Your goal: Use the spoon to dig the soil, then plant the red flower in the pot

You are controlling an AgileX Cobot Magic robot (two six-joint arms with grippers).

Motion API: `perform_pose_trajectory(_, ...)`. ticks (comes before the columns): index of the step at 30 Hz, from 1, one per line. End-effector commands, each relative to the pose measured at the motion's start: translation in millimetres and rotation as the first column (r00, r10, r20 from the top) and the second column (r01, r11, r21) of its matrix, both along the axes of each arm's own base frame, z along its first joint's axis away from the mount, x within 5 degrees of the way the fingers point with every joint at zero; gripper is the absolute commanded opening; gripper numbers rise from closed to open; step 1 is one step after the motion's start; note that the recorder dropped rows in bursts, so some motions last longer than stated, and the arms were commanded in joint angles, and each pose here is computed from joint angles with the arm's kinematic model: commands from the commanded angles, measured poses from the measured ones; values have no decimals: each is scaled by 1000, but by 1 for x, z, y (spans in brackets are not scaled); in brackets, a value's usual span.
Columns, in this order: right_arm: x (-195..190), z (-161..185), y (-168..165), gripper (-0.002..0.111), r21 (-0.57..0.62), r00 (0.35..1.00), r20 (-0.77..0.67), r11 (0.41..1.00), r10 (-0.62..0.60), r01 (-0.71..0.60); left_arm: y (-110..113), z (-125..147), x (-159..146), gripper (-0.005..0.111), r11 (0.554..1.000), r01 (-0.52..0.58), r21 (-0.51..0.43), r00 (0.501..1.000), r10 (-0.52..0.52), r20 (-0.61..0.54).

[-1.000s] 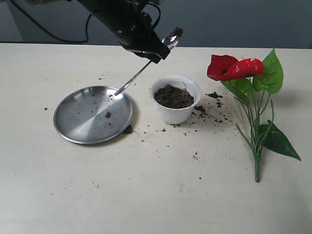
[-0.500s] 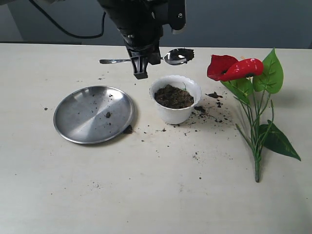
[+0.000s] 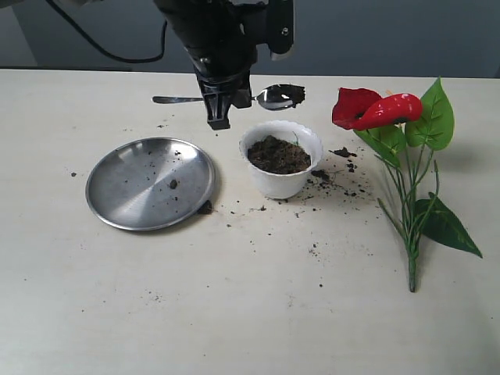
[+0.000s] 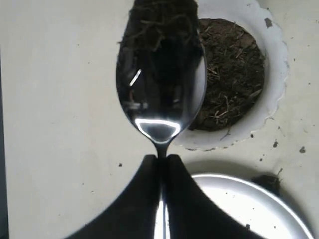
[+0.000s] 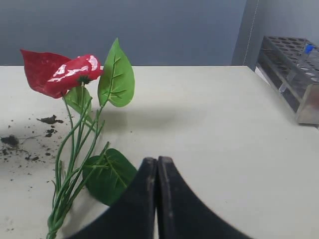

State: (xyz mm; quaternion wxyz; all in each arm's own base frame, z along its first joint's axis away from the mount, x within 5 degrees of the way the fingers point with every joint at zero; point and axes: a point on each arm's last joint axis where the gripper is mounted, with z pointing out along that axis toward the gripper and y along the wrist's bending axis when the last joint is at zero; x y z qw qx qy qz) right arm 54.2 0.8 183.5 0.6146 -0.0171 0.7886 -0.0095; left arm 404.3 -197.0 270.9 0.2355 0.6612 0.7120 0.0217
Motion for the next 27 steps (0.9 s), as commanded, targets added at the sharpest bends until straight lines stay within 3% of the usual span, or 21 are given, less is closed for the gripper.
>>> perform_pose_trajectory(1,0,1,0,-1,-2,1000,13,1000,-4,4,-5,8,-4,0,998,-6,-57,1000,6,-8)
perform_pose_trajectory(11,0,1,0,-1,-2,1000,11,1000,-4,4,-3,7,-5,0,1000,7,-29,1000,-7,-19)
perform_pose_trajectory(13,0,1,0,-1,-2,1000,11,1000,-4,4,-3,9,-6,0,997,71,-4,997,-71,6)
perform_pose_trajectory(16,0,1,0,-1,-2,1000,11,1000,-4,4,-3,33,-13,0,983,185,-2,977,-183,107)
perform_pose_trajectory(21,0,1,0,-1,-2,1000,14,1000,-4,4,-12,53,-29,0,955,285,-85,954,-273,126)
perform_pose_trajectory(27,0,1,0,-1,-2,1000,14,1000,-4,4,-18,51,-29,0,909,384,163,885,-413,216)
